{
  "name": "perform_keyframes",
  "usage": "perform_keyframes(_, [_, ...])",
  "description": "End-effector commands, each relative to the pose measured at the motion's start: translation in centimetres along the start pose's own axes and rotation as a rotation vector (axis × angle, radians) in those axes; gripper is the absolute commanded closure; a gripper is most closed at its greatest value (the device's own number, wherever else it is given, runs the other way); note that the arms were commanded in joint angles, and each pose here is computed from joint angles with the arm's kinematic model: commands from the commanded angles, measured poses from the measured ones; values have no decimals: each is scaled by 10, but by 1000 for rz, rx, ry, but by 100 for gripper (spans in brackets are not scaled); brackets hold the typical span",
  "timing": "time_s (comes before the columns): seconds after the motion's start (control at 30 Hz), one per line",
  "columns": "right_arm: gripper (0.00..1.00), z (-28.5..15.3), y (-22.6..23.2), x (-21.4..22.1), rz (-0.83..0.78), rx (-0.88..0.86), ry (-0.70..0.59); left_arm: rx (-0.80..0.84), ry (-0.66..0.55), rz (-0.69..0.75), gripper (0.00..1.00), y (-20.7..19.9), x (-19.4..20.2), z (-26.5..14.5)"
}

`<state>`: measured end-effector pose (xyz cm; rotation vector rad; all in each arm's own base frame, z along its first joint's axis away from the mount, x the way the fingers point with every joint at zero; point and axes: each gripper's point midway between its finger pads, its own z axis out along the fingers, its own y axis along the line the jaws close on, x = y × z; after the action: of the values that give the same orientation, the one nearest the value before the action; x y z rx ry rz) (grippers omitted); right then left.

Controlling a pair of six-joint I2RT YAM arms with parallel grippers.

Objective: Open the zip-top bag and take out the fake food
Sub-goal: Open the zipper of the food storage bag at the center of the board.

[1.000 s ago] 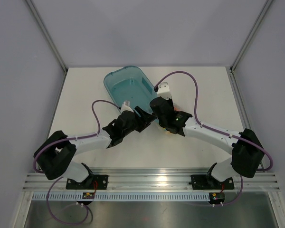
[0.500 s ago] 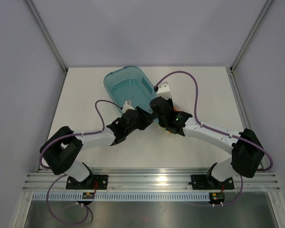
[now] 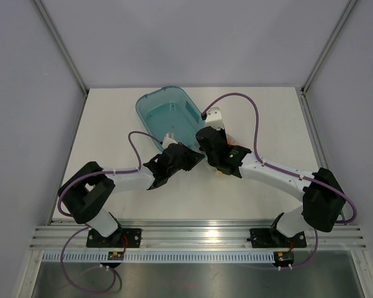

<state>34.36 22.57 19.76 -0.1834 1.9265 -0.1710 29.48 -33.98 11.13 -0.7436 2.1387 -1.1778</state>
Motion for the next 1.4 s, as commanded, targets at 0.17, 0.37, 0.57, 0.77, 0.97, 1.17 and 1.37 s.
perform_keyframes(0.17, [100,1,2,-13,23,17,-44,59,-12,22,100,-33,-5,-4])
perform_keyframes(0.37, [100,11,6,-3,-52,37,-25,42,39,39,100,-31,1,-23])
perform_keyframes(0.57, [100,21,7,6,-112,74,-5,-7,73,68,100,-24,3,-41])
perform_keyframes(0.77, [100,24,3,8,-127,93,1,-85,172,110,100,1,19,-51])
perform_keyframes(0.97, [100,27,-5,8,-137,124,4,-128,243,132,100,35,27,-56])
perform_keyframes(1.17, [100,21,-17,0,-128,144,-9,-176,268,195,100,65,27,-59])
perform_keyframes(1.37, [100,6,-3,-8,-52,-8,-5,-188,259,295,100,68,15,-47])
